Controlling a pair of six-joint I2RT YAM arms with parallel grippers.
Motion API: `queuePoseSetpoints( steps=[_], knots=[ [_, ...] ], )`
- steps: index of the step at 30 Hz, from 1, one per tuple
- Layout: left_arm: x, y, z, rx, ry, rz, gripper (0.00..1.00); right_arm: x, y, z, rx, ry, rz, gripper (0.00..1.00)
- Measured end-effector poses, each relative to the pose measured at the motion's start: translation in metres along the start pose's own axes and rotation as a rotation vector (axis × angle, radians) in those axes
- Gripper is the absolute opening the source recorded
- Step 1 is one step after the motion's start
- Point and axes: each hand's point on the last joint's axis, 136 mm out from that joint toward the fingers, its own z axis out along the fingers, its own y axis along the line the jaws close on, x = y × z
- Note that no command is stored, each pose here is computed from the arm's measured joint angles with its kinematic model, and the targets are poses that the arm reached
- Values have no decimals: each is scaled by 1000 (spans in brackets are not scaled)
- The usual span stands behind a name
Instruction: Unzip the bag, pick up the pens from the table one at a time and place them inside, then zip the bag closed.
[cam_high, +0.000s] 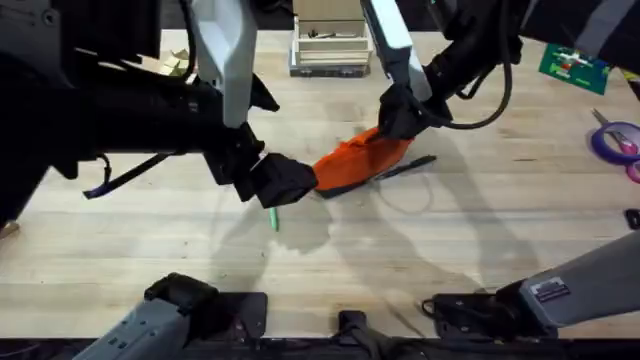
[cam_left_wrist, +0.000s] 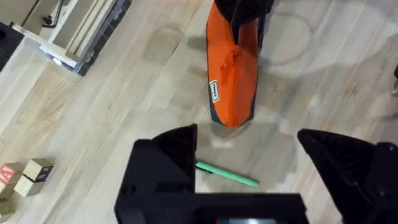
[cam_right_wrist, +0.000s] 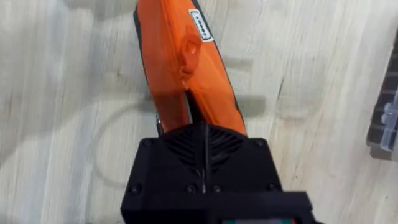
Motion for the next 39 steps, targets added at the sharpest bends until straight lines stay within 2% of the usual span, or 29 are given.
queuePoseSetpoints(
  steps=[10,18,27,29,34,35,36,39],
  knots=[
    [0,0,0,0,0,0,994,6,-1,11,-26,3,13,30],
    [0,0,0,0,0,0,994,19,-1,41,-100,4,52,30],
    [0,0,0,0,0,0,993,20,-1,44,-108,4,53,30],
    [0,0,0,0,0,0,993,17,0,45,-112,6,42,170],
    [0,0,0,0,0,0,993,13,1,48,-114,16,25,891],
    [0,0,0,0,0,0,993,13,1,48,-115,16,20,968],
    [0,0,0,0,0,0,993,13,1,49,-116,17,18,991],
    [0,0,0,0,0,0,993,13,1,49,-116,19,17,997]
  ],
)
